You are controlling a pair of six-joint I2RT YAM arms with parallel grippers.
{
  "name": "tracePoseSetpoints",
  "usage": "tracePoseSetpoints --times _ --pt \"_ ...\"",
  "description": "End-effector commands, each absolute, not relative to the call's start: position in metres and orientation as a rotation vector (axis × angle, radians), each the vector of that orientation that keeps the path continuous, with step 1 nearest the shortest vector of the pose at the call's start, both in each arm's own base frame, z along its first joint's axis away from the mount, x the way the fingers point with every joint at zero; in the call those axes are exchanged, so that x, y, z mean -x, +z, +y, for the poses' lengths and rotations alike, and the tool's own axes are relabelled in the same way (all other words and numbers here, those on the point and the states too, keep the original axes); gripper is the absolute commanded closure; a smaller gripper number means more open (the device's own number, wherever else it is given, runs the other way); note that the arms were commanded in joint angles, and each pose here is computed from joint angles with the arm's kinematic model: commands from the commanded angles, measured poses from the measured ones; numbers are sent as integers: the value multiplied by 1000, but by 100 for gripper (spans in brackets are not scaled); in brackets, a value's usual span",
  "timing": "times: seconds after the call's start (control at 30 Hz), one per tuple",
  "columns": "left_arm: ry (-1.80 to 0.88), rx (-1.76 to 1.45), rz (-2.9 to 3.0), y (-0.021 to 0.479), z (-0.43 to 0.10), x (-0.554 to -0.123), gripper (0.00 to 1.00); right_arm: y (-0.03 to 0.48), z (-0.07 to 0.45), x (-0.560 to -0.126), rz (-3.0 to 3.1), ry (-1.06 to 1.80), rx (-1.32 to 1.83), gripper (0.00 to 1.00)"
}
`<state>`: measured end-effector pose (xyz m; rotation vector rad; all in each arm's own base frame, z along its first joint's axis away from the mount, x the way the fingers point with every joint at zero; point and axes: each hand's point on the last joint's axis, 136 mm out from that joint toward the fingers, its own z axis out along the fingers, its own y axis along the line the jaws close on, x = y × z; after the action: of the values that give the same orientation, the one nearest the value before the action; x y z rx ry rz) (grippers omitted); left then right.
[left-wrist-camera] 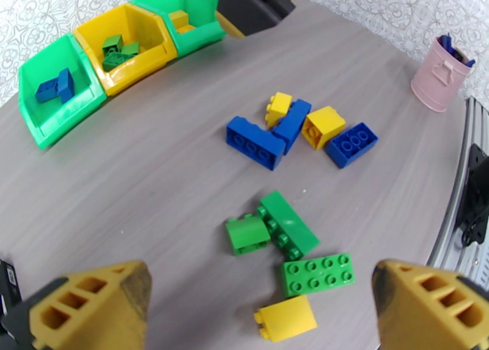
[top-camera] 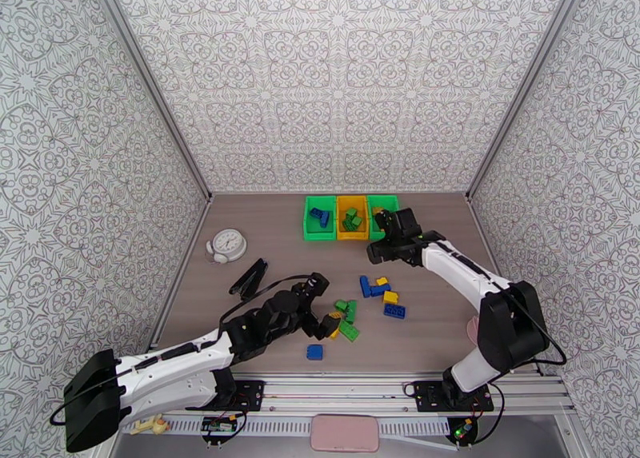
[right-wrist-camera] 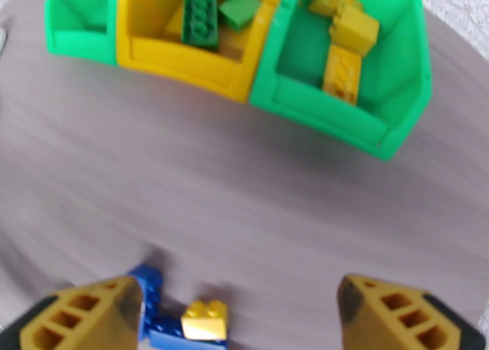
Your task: Sort the legos into containers by color
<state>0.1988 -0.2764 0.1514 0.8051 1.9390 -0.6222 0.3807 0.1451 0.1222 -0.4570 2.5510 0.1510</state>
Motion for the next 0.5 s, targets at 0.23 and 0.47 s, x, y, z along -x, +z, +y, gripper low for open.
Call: tracePoseSetpoints --times 0.23,0.47 --pt "-579 -1001 1797 160 -289 -192 0 76 134 -357 2841 73 526 16" --pt "-621 -1018 1802 157 -298 -188 0 56 148 -350 2925 116 565 16"
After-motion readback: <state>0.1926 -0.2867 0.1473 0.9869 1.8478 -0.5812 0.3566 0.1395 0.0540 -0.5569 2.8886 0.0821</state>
